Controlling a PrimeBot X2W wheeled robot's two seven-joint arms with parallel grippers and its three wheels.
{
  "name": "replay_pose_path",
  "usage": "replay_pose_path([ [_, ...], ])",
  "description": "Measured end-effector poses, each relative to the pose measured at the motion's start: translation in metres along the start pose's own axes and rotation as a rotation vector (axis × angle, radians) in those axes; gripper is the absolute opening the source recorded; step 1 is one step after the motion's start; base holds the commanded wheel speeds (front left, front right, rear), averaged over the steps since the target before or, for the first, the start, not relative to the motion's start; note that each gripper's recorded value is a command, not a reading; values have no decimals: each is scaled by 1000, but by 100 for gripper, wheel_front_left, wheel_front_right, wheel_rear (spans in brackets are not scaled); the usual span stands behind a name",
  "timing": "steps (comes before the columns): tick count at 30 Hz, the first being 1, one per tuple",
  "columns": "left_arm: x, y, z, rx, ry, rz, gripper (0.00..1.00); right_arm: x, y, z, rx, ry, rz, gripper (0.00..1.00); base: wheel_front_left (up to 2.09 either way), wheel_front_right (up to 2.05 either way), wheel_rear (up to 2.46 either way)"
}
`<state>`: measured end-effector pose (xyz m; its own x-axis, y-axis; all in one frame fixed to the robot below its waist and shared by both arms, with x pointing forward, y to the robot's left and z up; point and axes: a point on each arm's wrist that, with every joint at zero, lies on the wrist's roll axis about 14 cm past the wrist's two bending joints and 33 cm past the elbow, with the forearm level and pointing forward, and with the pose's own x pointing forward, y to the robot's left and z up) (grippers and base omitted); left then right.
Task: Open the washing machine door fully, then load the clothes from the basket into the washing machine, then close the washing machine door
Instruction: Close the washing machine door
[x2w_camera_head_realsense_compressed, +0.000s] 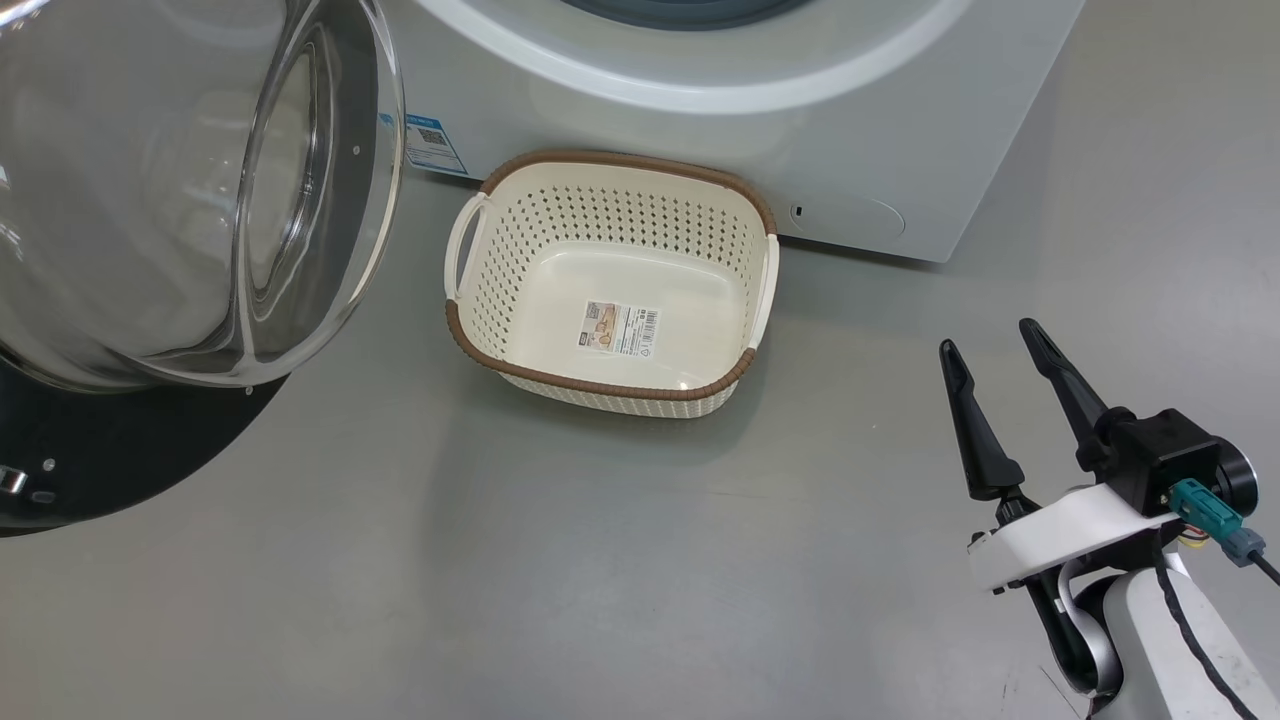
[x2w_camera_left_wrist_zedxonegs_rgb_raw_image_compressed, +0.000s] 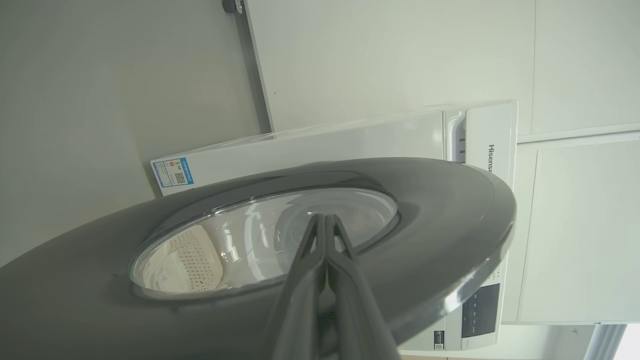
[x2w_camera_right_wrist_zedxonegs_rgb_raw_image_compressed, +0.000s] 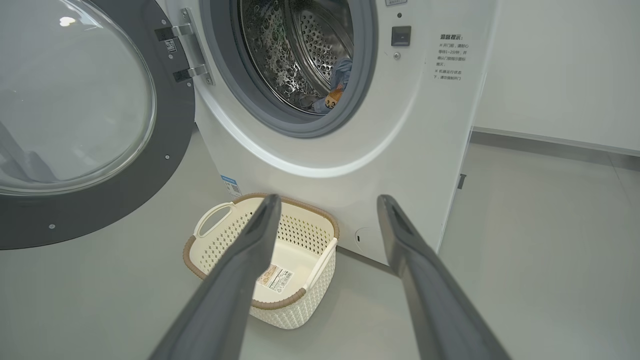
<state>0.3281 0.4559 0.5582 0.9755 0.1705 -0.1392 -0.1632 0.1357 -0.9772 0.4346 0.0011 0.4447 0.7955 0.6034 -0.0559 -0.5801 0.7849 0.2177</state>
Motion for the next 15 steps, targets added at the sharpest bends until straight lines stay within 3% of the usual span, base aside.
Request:
replay_pose_path([
  [15,2,-16,-54,-7,271,-67,0,0,3,-1,20,-2,-3,100,0,0,0],
])
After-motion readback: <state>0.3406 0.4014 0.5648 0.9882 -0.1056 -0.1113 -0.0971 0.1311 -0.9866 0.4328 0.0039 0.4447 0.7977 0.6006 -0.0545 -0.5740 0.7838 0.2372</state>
